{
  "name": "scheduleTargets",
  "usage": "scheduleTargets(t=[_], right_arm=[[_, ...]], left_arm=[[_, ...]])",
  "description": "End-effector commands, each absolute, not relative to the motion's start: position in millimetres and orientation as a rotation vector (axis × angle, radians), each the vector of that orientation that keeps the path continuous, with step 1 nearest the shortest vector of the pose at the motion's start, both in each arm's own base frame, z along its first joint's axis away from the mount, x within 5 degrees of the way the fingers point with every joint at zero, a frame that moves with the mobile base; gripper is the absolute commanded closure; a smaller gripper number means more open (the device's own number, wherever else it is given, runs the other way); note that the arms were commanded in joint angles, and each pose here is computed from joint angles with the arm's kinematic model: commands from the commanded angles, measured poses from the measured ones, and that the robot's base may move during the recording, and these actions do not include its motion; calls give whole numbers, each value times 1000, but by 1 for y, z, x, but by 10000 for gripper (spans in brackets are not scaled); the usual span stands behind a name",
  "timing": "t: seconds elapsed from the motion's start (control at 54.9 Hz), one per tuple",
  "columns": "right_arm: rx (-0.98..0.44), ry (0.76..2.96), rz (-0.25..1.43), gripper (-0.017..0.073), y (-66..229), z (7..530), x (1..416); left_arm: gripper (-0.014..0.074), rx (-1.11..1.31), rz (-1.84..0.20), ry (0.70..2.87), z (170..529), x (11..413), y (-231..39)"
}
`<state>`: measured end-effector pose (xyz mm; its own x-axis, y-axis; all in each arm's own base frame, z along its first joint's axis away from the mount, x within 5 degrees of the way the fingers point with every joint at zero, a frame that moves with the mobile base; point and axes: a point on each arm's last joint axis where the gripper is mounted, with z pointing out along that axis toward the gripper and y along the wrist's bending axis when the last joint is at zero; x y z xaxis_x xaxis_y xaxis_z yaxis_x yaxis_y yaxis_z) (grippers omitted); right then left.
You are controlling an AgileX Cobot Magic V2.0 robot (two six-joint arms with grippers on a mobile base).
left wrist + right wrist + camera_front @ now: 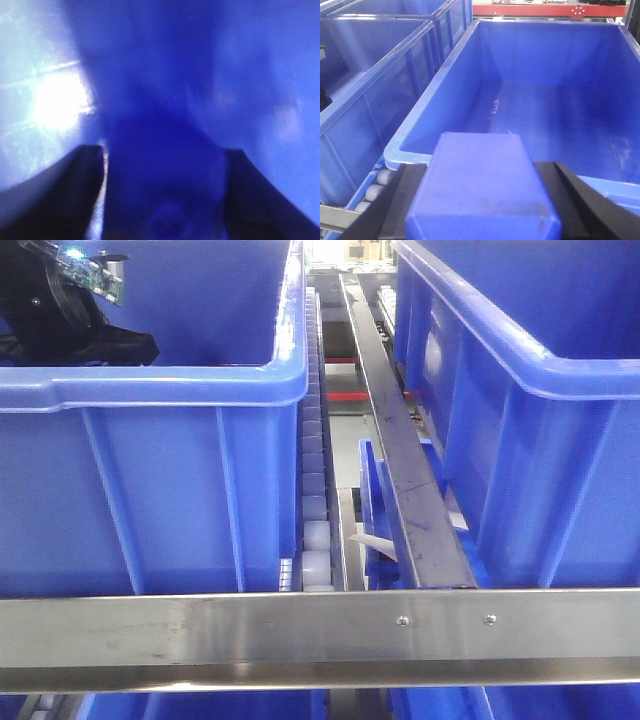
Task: Pick and sort blue part to right shelf
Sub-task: 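Lower the left gripper into the bin and release the blue part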
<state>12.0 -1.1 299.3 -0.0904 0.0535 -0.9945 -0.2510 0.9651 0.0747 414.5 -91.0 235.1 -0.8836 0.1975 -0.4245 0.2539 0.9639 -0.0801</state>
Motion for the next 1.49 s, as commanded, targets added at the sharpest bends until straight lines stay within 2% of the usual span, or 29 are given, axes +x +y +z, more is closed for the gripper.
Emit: scheduleTargets(t=[0.0,0.146,0.255,0.419,0.619,1.22,1.475], right_arm=[[-154,1508,255,259,-3,318,6],[-154,1508,255,259,-3,318,6],[-154,1508,255,259,-3,318,6],[-154,1508,255,259,-3,318,6],[-154,1508,255,259,-3,318,6],[-156,1580,244,259,-3,311,6],[-126,1665,271,260,1,321,21]], left_arm=[[-45,313,-202,2591,266,414,-91],[-55,315,-208,2585,274,411,-91],[-41,307,-220,2529,297,403,-90],[57,294,-260,2431,346,369,-86],[180,274,-264,2345,366,316,-75],[472,192,-262,1858,378,134,-35],[470,186,-242,1663,374,76,-22]])
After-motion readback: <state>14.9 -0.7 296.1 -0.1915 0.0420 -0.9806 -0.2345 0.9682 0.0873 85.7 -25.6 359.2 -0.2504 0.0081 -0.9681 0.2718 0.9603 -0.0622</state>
